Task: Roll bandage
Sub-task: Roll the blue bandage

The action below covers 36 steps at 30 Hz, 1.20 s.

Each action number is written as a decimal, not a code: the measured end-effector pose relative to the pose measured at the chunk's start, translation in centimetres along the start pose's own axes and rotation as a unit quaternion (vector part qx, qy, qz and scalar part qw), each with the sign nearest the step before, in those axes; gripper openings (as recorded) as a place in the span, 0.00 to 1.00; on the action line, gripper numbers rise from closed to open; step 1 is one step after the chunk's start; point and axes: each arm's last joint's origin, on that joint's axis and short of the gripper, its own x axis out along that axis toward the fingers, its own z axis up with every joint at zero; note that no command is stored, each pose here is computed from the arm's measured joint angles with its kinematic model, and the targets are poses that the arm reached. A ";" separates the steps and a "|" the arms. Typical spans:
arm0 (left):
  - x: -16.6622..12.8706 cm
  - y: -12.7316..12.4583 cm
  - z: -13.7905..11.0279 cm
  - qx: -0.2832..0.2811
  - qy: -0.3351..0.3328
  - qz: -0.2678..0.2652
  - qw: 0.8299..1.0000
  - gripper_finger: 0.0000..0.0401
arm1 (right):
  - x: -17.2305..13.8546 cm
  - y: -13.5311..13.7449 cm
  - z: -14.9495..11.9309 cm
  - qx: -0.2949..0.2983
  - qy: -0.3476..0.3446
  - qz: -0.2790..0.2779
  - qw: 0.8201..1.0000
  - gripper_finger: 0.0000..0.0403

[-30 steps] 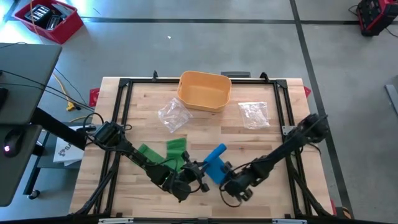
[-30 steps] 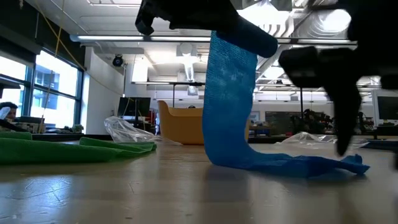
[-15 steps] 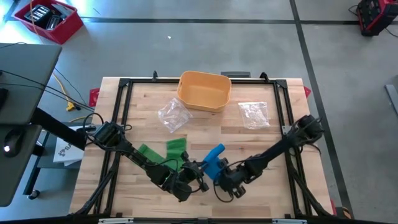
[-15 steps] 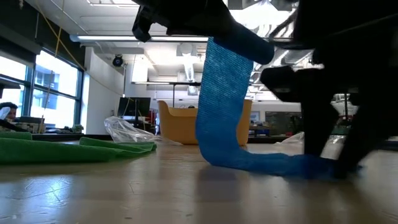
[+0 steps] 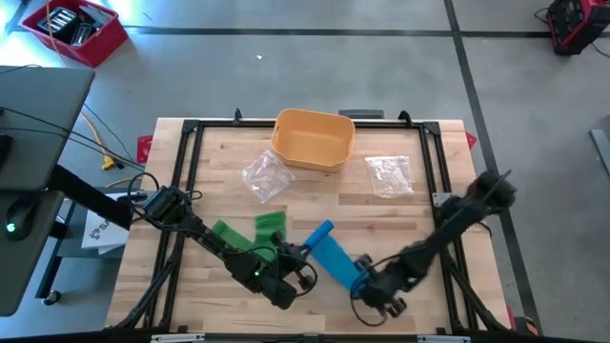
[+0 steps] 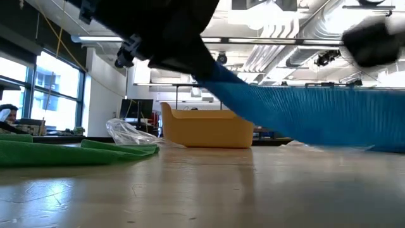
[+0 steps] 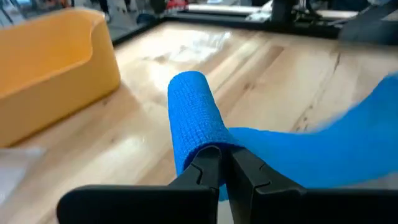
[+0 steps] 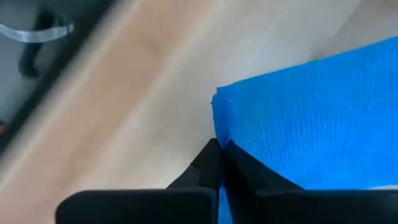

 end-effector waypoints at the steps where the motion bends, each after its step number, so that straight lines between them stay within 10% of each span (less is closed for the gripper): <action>1: 0.0 0.1 -0.1 -0.001 0.007 0.000 1.000 0.01 | -0.9 0.9 0.0 0.002 -0.013 -0.004 1.000 0.01; 14: -0.1 -0.7 -0.8 -0.050 0.068 -0.077 0.993 0.01 | -11.9 4.3 -2.6 0.054 -0.171 -0.217 0.960 0.00; 25: -0.9 -2.2 -0.4 -0.089 0.067 -0.153 0.982 0.01 | -19.9 -0.7 -1.4 0.107 -0.324 -0.465 0.817 0.00; 36: -2.5 -4.0 1.1 -0.126 0.016 -0.257 0.958 0.01 | -19.5 -7.7 0.3 0.107 -0.363 -0.326 0.866 0.00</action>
